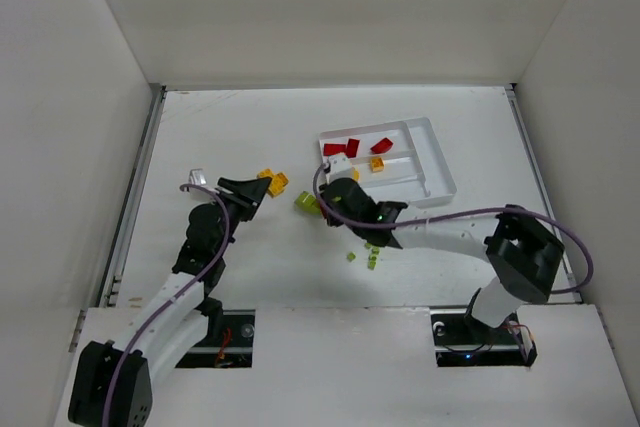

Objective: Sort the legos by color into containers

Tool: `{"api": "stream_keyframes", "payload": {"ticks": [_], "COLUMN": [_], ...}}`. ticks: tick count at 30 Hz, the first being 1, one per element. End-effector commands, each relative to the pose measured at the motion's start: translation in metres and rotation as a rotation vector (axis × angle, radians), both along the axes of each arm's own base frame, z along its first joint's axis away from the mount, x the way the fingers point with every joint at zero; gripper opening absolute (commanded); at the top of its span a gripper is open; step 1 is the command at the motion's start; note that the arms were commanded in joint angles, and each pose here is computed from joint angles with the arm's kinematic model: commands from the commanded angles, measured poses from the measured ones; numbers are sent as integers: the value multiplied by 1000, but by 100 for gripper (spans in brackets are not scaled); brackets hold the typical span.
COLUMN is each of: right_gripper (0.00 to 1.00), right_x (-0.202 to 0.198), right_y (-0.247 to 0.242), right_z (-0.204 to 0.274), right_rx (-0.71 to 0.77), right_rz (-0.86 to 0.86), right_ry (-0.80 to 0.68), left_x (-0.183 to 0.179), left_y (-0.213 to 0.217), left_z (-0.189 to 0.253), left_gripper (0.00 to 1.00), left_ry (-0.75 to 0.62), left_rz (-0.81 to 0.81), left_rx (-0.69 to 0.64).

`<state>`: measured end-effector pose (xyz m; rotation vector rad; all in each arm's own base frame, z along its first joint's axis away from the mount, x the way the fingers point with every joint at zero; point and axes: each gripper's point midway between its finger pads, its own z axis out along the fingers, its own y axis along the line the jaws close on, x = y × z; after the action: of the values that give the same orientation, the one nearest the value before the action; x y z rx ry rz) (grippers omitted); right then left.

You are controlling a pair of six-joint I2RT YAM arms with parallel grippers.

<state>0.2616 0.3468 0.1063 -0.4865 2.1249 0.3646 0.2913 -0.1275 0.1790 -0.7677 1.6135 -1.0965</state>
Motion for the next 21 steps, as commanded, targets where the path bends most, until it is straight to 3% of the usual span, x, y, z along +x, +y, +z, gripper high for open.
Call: {"api": "stream_keyframes", "payload": {"ticks": [1, 9, 16, 21], "right_gripper": [24, 25, 26, 32], "right_x": [62, 191, 250, 263], "right_y": [-15, -99, -126, -126], "right_z": [22, 30, 36, 21], "right_rx": [96, 131, 153, 152], "right_rz": [-157, -483, -558, -554], "right_ry": [-71, -132, -135, -93], "left_x": [-10, -36, -50, -56], "left_y": [-18, -56, -79, -94], "left_z": [20, 3, -6, -6], "left_gripper": [27, 27, 27, 27], "left_ry": [-84, -78, -73, -78], "left_rz": [-87, -224, -287, -332], "left_rx": [-24, -14, -10, -13]}}
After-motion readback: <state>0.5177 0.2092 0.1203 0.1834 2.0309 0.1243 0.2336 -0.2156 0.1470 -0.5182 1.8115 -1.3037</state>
